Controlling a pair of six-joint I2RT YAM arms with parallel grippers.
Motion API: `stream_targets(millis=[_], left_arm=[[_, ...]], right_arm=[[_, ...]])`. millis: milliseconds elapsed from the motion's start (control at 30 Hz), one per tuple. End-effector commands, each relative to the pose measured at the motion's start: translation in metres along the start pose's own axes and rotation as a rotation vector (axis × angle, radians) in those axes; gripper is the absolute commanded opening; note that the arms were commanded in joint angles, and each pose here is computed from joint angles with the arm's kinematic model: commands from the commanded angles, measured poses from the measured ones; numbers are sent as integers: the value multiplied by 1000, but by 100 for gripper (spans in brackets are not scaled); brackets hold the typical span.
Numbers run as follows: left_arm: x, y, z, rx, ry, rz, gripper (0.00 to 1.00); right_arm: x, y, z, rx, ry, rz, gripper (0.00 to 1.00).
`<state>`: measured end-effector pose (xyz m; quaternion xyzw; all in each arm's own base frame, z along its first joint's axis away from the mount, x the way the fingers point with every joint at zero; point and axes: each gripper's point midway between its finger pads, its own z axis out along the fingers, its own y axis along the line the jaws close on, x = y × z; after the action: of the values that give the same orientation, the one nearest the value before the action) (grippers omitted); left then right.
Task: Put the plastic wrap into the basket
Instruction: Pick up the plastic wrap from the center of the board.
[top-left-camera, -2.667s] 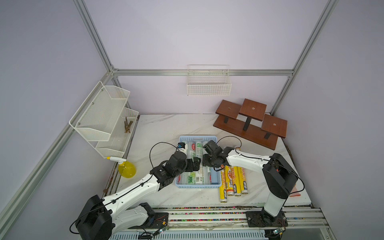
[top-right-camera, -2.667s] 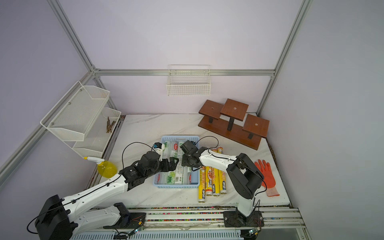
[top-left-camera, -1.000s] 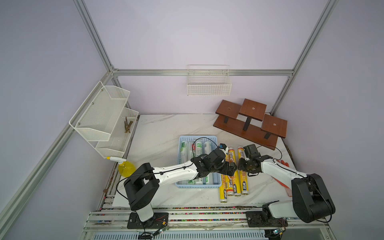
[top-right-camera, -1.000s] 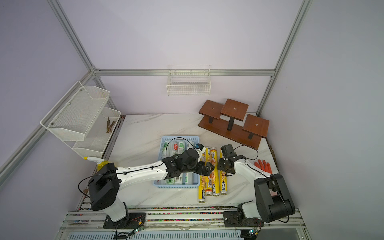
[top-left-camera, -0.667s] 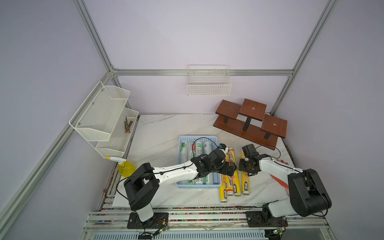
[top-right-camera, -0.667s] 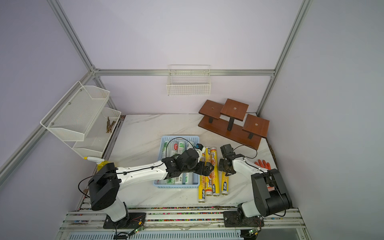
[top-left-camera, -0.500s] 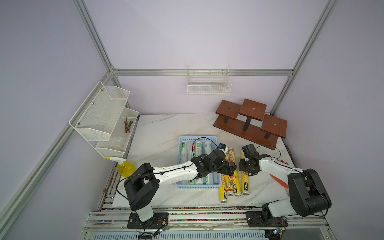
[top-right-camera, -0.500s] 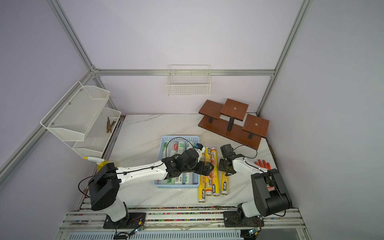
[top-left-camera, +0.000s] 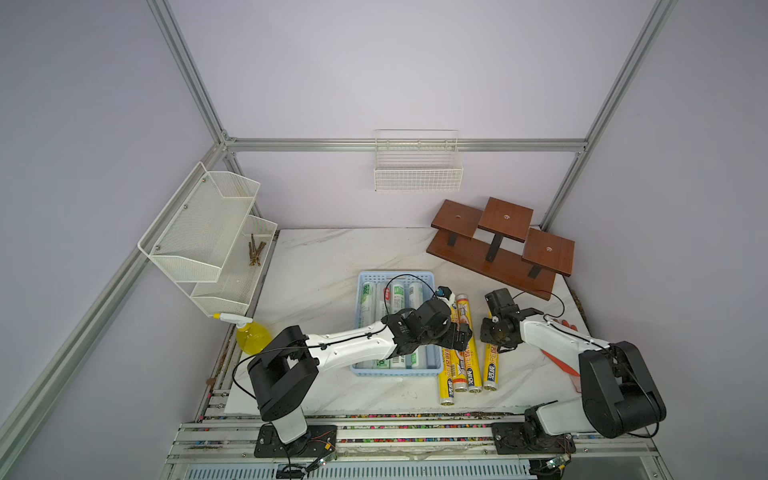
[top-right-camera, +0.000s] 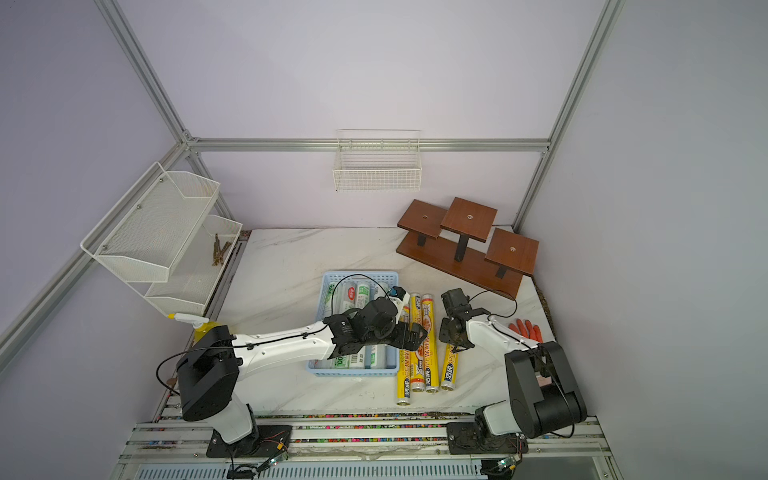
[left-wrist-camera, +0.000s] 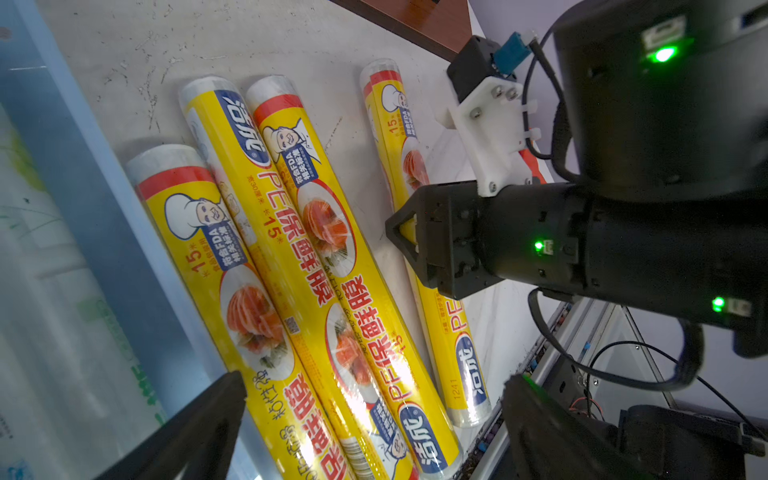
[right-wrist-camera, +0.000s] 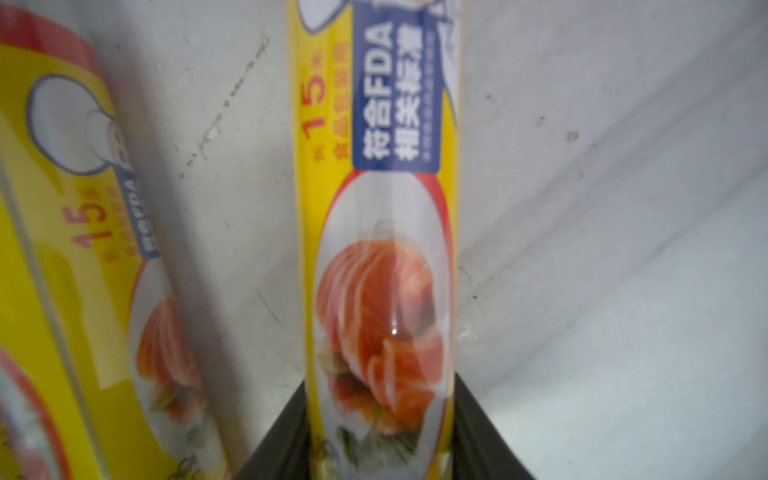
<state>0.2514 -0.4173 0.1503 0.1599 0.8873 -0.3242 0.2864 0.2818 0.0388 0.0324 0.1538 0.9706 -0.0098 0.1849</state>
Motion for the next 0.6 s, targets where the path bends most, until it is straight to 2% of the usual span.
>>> stream_targets(millis=[0,100,300,567], left_arm=[[-15,-2,-17,-5,-75,10,100],[-22,9,-29,-46,-139,-10,100],[-31,35,-56,-143,-246,-35,100],[-38,58,-86,-202,-333,-73,100]], right_arm=[[-17,-5,-24,9,-74,30,40],[-25,0,-44,-34,-122,37,40],[-42,39,-98,-309,-213,51,39],[-41,109,-137,-527,-223,0,39]])
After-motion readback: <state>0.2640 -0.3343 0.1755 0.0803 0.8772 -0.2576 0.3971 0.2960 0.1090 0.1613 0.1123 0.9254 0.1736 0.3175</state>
